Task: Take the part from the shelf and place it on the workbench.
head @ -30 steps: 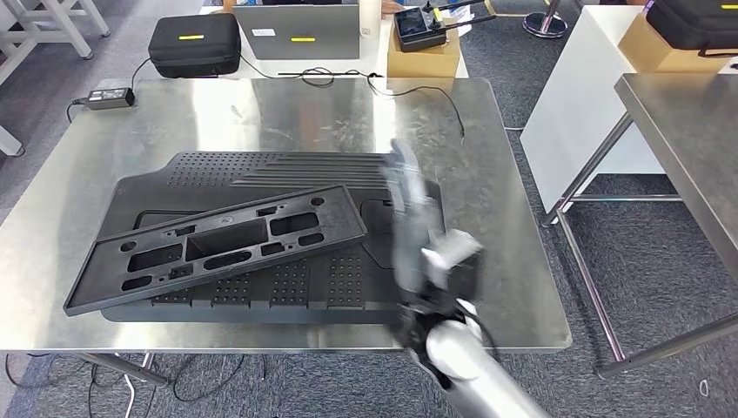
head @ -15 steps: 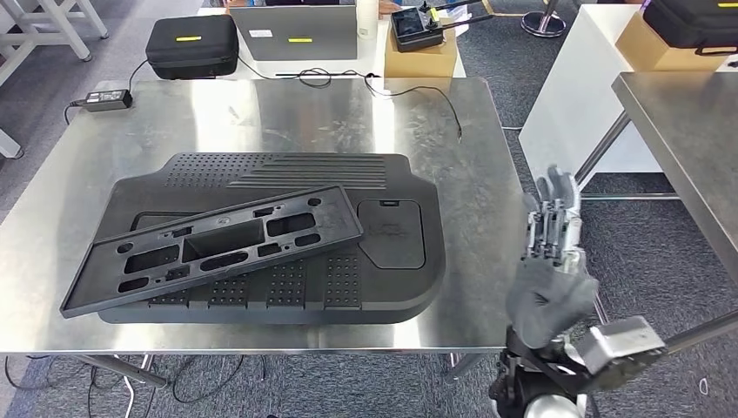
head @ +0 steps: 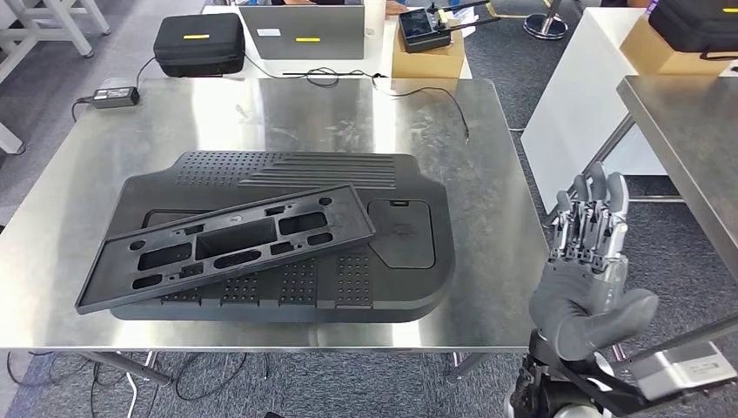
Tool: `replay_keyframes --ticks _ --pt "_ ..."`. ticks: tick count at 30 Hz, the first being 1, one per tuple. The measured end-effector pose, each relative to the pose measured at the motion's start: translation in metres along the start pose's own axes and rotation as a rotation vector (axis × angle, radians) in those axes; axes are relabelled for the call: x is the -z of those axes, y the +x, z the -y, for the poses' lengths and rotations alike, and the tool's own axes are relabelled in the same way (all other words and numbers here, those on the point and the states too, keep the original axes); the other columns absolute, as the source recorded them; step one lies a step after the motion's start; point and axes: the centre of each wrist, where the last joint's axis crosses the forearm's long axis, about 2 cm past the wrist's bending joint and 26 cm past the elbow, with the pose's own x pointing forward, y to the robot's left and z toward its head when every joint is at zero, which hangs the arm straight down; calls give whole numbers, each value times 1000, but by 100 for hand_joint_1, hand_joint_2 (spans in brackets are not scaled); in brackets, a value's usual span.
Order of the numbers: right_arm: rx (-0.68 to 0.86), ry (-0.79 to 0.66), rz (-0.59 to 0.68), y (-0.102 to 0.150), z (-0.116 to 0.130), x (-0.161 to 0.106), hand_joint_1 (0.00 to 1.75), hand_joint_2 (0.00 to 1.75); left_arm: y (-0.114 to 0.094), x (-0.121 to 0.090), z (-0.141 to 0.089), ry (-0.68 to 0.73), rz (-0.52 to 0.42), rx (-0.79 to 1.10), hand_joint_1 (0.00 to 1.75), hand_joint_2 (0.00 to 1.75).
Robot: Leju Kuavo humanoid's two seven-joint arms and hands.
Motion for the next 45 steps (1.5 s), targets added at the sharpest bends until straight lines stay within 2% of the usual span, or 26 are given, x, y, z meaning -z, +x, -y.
replay_keyframes --ticks 10,45 --pt "-10 -14 1 -1 8 2 0 0 3 0 1 -3 1 -7 0 0" --pt "13 -5 36 0 10 13 0 0 7 0 3 -31 -24 -21 0 0"
